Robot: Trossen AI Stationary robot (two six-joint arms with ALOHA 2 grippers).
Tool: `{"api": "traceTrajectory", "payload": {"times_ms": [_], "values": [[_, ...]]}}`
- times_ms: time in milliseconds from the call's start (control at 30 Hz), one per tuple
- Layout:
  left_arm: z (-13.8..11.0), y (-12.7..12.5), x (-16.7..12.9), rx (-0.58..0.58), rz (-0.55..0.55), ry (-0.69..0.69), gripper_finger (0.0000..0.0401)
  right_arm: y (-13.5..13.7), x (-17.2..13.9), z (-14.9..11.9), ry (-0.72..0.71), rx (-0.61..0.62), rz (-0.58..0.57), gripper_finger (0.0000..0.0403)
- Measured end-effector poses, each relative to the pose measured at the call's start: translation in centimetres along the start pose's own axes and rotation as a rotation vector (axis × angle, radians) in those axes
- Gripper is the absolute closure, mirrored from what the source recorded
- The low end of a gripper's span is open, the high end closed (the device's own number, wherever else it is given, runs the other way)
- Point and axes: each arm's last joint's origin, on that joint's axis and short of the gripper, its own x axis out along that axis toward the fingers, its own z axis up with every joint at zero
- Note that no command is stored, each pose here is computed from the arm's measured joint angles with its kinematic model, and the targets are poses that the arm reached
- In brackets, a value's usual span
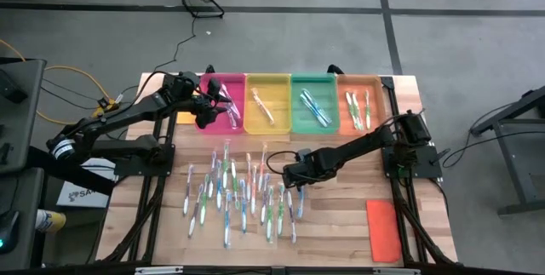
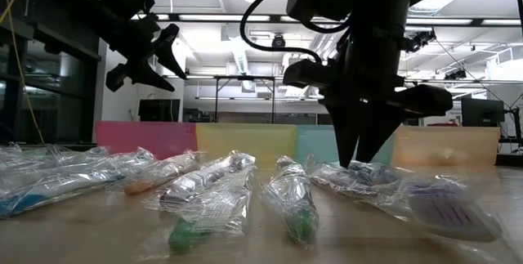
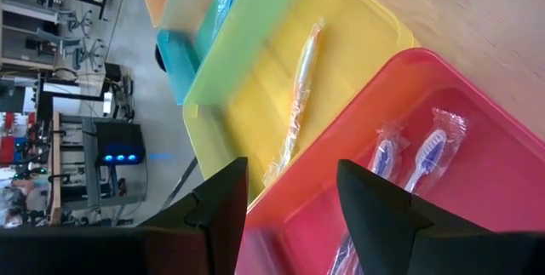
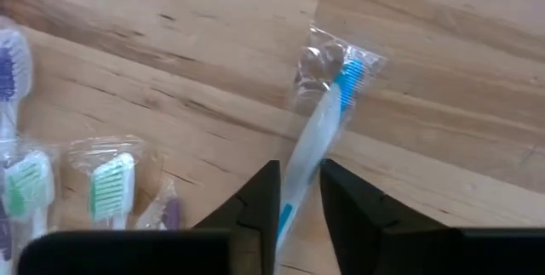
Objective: Pick & Place Toothbrushes
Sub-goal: Put the blue toothbrush into the green bin
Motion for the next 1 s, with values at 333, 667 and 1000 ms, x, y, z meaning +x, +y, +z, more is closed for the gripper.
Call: {"api": "traceTrajectory", "payload": {"times_ms": [333, 667, 1000], "values": [[0.0, 0.0, 0.0, 0.000, 0.000, 0.000, 0.0226, 0.0, 0.0, 0.0, 0.000, -0.009, 0.001, 0.0385], [0.0, 0.0, 0.0, -0.001, 0.000, 0.000, 0.0226, 0.1, -0.8, 0.1, -0.009, -0.065, 0.026, 0.0402], [0.0, 0.0, 0.0, -0.008, -0.002, -0.010, 0.0226, 0.0, -5.2, 0.7, -0.089, -0.150, 0.143, 0.0401]]}}
